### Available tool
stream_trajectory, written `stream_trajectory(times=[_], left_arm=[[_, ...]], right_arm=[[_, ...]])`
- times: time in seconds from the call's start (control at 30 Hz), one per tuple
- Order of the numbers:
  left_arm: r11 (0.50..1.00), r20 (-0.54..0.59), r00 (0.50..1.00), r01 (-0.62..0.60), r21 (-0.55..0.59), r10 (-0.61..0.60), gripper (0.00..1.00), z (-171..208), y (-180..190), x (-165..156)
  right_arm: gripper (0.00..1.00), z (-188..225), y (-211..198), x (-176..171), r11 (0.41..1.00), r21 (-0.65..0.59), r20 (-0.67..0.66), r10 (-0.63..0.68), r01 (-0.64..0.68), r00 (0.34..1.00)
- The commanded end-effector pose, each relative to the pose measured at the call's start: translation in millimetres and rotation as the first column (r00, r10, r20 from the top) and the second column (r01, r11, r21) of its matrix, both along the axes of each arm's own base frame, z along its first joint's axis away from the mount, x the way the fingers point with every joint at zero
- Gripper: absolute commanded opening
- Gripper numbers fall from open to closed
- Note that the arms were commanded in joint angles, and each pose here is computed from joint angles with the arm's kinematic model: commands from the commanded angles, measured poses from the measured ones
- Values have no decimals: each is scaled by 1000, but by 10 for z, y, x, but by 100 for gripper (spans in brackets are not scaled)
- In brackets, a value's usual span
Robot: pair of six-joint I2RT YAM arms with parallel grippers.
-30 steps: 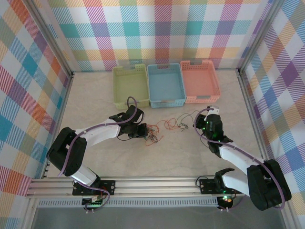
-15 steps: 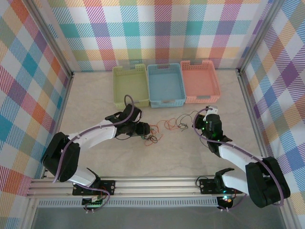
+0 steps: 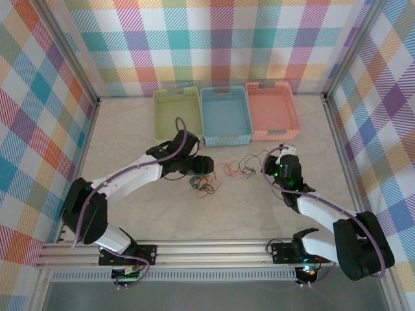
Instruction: Untangle the cables
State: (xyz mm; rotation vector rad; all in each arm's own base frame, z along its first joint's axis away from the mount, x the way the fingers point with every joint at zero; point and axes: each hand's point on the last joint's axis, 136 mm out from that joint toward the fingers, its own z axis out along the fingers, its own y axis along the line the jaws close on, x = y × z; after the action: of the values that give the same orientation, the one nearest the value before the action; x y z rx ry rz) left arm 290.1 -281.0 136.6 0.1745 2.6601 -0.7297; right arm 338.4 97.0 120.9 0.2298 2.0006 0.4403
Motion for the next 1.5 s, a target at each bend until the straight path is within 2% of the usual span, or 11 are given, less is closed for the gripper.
stream_trajectory(times=[0.0, 0.13, 0.5, 1.3, 1.47], left_arm=[[997, -31, 996, 81, 15, -80, 60, -94, -240, -33], [994, -85, 991, 107, 13, -106, 60, -263, -423, 23], [990, -166, 980, 123, 61, -112, 61, -628, -500, 40], [979, -139, 979, 168, 113, -152, 62, -552, -452, 27], [976, -119, 975, 201, 89, -190, 62, -439, -540, 59]], right_arm=[[0, 75, 25, 37, 1000, 1, 30, 14, -14, 999], [0, 89, 27, 44, 1000, -2, 34, 15, -15, 999], [0, 94, 14, 46, 1000, -19, 37, 14, -14, 999], [0, 86, 39, 54, 1000, -12, 32, 25, -25, 999], [0, 112, 46, 45, 1000, -2, 46, 27, -27, 999]])
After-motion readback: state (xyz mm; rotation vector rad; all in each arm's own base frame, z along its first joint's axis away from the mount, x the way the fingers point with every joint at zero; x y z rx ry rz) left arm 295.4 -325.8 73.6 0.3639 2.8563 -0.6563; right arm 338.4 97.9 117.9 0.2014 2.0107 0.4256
